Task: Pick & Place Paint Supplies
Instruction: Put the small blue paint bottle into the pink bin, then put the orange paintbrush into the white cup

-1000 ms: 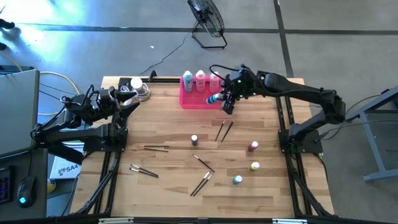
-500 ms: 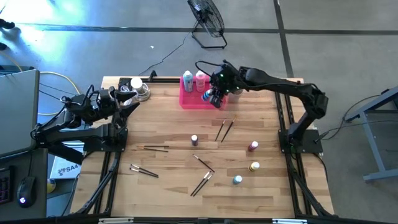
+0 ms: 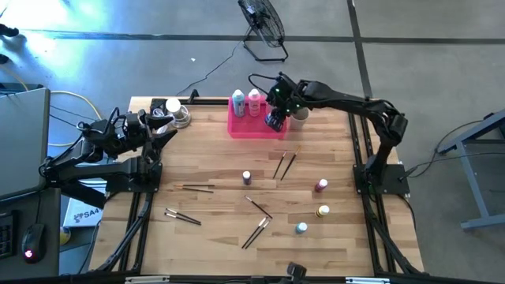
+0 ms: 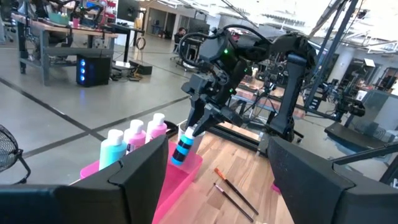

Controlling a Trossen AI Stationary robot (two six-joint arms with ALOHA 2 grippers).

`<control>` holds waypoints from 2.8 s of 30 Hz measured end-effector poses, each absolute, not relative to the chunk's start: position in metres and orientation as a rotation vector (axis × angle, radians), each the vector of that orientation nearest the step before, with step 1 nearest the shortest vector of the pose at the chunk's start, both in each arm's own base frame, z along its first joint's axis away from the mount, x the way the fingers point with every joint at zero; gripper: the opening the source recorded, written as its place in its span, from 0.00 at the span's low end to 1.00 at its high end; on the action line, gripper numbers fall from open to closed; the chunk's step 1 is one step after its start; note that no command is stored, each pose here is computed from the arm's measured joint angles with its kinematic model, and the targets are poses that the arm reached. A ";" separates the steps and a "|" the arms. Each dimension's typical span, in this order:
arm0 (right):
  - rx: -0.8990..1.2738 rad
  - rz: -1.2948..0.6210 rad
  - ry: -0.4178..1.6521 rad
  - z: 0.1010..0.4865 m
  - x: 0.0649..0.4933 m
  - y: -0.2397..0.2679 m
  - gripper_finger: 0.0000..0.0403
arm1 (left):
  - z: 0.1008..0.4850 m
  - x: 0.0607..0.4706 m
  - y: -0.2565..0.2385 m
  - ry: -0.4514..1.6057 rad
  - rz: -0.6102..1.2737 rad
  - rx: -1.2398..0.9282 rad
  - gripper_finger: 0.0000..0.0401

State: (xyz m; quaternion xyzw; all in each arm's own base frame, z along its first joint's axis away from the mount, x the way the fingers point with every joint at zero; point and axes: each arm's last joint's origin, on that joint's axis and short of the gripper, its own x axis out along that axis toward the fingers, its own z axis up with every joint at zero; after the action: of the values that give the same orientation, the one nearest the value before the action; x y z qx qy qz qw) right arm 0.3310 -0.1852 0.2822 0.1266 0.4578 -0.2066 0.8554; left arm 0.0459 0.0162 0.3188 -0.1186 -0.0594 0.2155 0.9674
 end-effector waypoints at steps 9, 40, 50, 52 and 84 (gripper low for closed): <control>0.275 -0.440 0.966 0.278 0.332 -0.188 0.29 | 0.319 0.046 0.016 -0.119 0.436 -0.240 0.68; 0.354 -0.483 1.110 0.229 0.338 -0.211 0.29 | 0.318 0.046 0.016 -0.114 0.437 -0.243 0.68; 0.334 -0.467 1.119 0.229 0.338 -0.210 0.36 | 0.318 0.046 0.016 -0.109 0.437 -0.243 0.68; 0.333 -0.467 1.118 0.229 0.338 -0.210 0.37 | 0.317 0.046 0.016 -0.107 0.438 -0.243 0.68; 0.559 -0.084 0.680 0.363 0.283 -0.152 0.44 | 0.317 0.046 0.017 -0.119 0.449 -0.305 0.68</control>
State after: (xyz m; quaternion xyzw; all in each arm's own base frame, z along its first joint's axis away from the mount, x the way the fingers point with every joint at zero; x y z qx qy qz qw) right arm 0.2831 -0.1519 0.3625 0.2704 0.3290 -0.0404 0.9039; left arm 0.0459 0.0165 0.3171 -0.1503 -0.0588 0.2216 0.9617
